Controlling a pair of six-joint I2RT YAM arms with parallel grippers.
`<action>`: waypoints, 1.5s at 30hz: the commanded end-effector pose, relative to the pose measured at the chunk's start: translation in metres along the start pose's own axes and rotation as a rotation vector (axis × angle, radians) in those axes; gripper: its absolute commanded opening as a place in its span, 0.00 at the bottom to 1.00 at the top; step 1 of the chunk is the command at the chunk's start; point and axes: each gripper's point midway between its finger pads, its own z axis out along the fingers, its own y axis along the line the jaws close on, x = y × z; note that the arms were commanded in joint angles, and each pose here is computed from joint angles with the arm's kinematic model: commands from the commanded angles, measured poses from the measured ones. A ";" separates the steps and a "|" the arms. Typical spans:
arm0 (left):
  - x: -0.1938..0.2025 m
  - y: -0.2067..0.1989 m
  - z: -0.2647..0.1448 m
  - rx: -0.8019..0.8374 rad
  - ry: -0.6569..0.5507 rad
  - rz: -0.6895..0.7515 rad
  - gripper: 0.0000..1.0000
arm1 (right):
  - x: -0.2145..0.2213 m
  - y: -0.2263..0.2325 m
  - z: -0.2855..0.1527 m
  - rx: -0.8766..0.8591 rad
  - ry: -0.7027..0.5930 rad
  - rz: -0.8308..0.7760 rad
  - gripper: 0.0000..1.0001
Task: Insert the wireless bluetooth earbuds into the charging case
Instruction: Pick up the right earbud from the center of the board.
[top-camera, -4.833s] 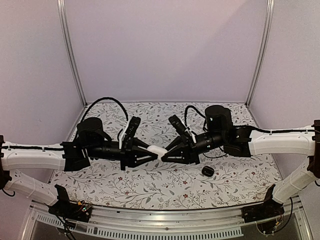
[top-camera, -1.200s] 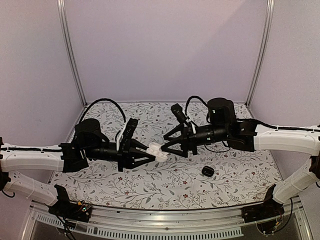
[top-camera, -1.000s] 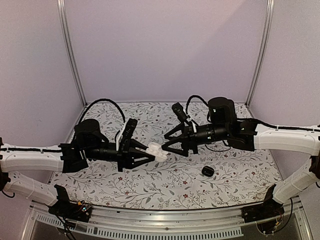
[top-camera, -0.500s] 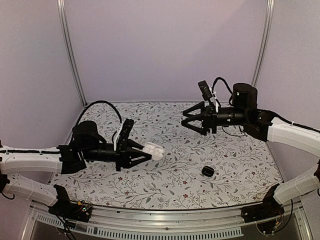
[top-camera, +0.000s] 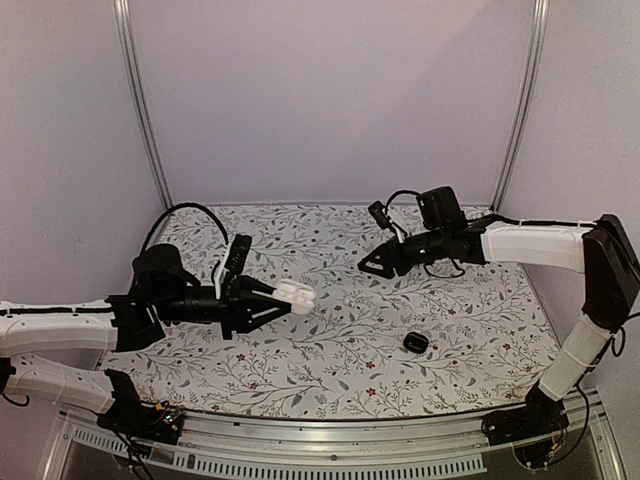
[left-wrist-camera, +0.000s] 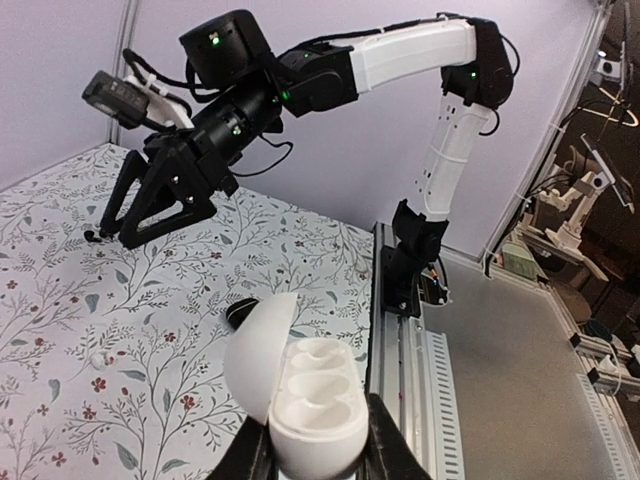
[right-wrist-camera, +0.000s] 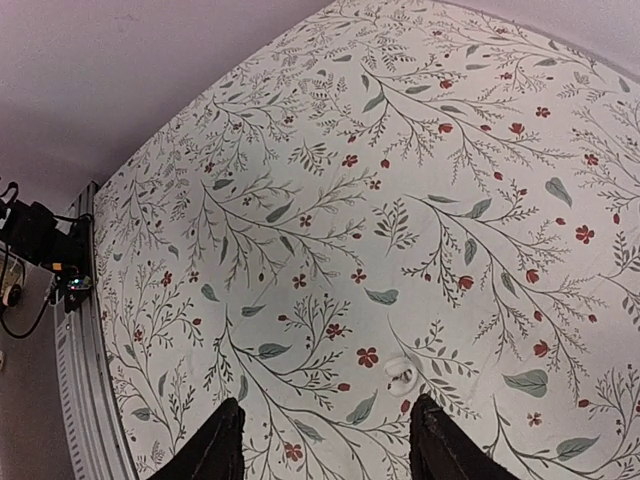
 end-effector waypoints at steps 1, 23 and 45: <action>-0.007 0.002 -0.007 -0.011 -0.039 0.008 0.00 | 0.008 -0.027 0.020 0.076 0.061 0.023 0.53; -0.004 -0.001 -0.009 0.004 -0.041 0.022 0.00 | 0.073 -0.071 0.089 0.125 0.285 0.047 0.36; -0.004 0.000 -0.011 -0.011 -0.044 0.029 0.00 | 0.099 -0.058 0.107 0.078 0.364 0.021 0.33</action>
